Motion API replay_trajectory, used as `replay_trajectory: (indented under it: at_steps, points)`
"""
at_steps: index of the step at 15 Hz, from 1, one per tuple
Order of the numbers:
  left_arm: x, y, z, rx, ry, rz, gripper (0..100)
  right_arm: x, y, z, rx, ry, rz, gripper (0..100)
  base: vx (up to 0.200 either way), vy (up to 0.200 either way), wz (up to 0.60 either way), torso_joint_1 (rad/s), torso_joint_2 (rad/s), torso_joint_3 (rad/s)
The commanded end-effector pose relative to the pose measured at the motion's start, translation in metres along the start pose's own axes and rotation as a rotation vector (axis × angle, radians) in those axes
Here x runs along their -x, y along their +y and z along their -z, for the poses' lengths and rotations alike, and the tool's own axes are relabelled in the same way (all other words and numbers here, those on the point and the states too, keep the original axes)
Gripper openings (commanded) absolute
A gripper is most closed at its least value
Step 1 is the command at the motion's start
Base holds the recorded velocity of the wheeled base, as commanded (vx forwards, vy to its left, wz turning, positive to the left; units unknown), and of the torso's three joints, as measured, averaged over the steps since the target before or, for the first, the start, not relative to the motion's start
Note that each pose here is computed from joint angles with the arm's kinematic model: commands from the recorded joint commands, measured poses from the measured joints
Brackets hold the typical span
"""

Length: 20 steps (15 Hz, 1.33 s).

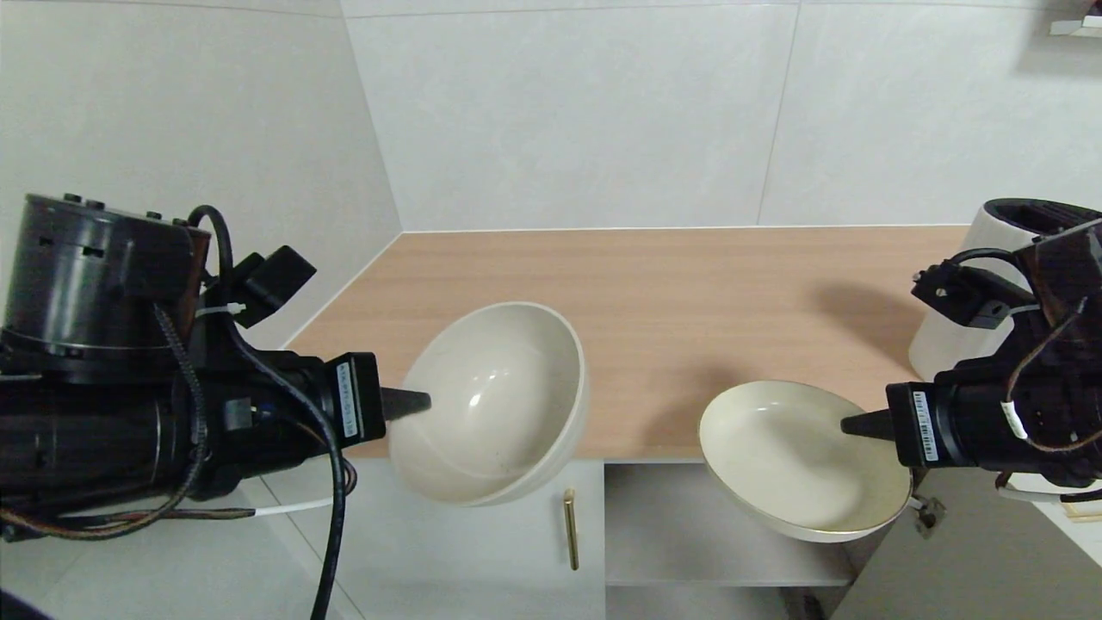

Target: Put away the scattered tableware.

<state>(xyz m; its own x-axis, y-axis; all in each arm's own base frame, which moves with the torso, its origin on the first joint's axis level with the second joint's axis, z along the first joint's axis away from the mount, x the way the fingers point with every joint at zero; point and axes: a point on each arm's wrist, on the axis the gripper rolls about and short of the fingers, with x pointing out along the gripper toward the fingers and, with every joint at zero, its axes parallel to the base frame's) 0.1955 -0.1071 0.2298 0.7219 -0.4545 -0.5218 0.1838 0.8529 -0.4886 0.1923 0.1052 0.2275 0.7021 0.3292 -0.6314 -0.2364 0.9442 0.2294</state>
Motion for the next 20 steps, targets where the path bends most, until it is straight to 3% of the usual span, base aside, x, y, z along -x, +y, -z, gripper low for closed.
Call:
replay_trajectory:
  at_steps: [1, 5, 20]
  points:
    - [-0.007, 0.001, 0.003, -0.001, 0.023, -0.01, 0, 0.0, 0.0, 0.0, 0.001, 0.001, 0.001, 0, -0.2, 0.0, 0.0, -0.002, 0.01, -0.007]
    - [-0.007, 0.001, 0.003, -0.003, 0.024, -0.009, 0, 0.0, 0.0, 0.0, 0.001, 0.0, 0.003, 0, -0.2, 0.0, 0.0, 0.004, 0.0, 0.005]
    - [-0.012, -0.002, 0.008, -0.016, 0.05, -0.007, 0, -0.01, 0.0, 0.003, 0.002, -0.018, 0.0, 0, 0.0, 0.0, 0.0, 0.0, 0.0, 0.0]
